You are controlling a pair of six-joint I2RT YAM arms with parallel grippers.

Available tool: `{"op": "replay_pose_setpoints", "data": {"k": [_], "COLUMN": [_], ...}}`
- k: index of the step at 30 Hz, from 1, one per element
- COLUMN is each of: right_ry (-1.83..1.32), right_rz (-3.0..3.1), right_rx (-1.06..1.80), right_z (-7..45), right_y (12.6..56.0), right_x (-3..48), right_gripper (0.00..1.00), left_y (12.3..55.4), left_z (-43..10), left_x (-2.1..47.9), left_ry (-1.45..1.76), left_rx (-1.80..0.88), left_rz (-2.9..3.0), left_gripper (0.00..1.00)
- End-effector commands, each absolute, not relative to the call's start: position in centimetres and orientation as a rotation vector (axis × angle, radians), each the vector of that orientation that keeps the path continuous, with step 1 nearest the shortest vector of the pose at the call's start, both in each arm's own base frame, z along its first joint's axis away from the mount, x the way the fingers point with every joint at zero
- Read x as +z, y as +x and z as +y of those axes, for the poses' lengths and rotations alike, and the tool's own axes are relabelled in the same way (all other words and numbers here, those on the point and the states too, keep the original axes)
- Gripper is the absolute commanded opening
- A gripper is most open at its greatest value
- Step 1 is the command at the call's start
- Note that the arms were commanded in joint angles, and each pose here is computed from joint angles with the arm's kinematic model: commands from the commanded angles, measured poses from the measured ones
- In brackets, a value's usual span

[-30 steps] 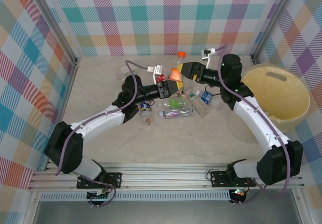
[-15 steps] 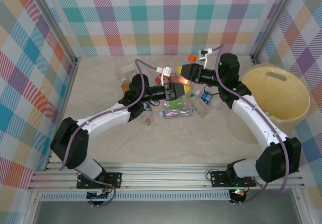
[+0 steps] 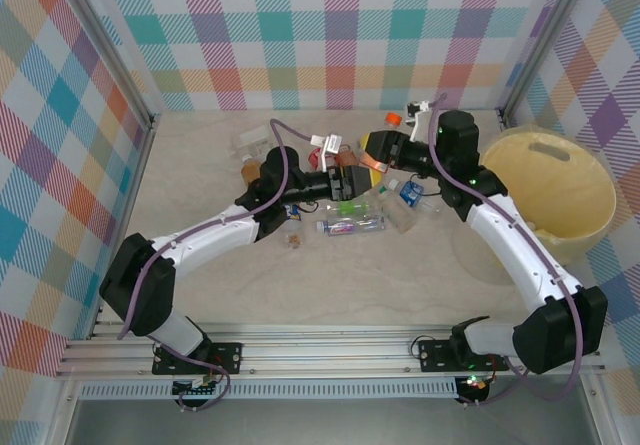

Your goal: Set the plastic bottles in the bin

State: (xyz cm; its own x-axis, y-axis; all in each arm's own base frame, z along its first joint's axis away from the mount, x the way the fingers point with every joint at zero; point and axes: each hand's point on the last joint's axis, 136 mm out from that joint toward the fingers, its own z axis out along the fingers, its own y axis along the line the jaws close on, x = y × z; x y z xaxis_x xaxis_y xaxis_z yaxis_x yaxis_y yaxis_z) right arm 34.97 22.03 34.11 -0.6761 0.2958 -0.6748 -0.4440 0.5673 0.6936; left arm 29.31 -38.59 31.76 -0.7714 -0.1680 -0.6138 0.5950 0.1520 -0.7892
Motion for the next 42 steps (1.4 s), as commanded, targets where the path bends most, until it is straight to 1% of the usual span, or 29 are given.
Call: {"op": "replay_pose_setpoints", "data": {"k": [1, 6, 12, 17, 22, 31, 36, 42], "right_ry": [-0.088, -0.080, -0.067, -0.069, -0.047, 0.064, 0.218, 0.322], "right_rz": [1.986, 2.000, 1.958, 1.918, 1.940, 1.876, 1.873, 1.979], "right_rx": [0.994, 0.810, 0.561, 0.396, 0.226, -0.169, -0.291, -0.377], "right_z": [19.9, 17.8, 14.2, 11.8, 9.2, 1.7, -3.9, -7.6], "right_y": [35.2, 35.2, 34.6, 33.8, 33.0, 32.4, 31.6, 31.1], "right_x": [35.1, 35.5, 37.5, 39.5, 40.8, 42.5, 41.9, 38.6], "right_gripper": [0.43, 0.42, 0.40, 0.40, 0.39, 0.40, 0.39, 0.40], "left_y": [28.9, 29.4, 31.9, 33.0, 33.5, 34.3, 34.6, 35.2], "left_z": [-37.0, -35.3, -31.3, -28.7, -27.2, -26.7, -25.6, -24.6], "left_x": [33.5, 33.0, 31.5, 30.3, 29.3, 27.7, 25.1, 23.0], "left_ry": [0.424, 0.370, 0.138, 0.010, -0.046, -0.089, -0.159, -0.234], "left_rx": [-1.617, -1.496, -1.253, -1.115, -1.026, -0.956, -0.864, -0.801], "left_rz": [1.789, 1.823, 1.879, 1.899, 1.923, 1.978, 2.063, 2.132], "left_gripper": [1.00, 1.00, 1.00, 1.00, 1.00, 1.00, 1.00, 1.00]}}
